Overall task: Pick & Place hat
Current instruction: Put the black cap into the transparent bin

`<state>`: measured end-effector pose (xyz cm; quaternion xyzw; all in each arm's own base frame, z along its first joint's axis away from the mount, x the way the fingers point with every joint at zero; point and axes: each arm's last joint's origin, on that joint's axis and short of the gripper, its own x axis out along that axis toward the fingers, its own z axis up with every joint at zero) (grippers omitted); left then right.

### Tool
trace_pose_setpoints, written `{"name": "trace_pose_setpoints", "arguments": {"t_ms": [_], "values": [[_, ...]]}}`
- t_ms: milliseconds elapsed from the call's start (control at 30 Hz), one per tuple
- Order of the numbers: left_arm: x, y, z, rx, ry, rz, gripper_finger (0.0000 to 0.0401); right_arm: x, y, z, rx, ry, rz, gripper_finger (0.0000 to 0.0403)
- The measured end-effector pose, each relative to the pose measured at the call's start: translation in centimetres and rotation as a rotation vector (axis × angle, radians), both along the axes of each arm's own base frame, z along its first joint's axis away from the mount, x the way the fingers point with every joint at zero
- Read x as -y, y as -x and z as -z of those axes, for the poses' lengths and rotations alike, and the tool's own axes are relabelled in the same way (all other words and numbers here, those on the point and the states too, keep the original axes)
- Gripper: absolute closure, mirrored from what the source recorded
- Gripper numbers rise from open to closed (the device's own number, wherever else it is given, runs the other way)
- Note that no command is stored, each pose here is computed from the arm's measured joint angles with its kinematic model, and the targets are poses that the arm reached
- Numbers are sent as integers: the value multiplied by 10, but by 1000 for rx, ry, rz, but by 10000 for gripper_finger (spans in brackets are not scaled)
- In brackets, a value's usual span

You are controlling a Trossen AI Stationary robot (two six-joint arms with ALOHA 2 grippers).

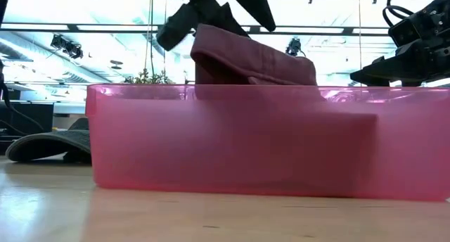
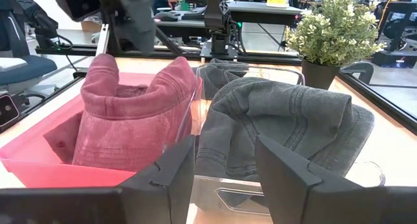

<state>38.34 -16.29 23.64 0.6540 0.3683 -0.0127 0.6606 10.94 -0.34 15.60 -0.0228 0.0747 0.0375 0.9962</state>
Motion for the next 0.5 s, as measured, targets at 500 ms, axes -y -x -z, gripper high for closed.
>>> {"name": "trace_pose_setpoints", "arguments": {"t_ms": [500], "values": [[-27,66,-8,59,415,-705,209,0,0,0,1,0,1,237]]}}
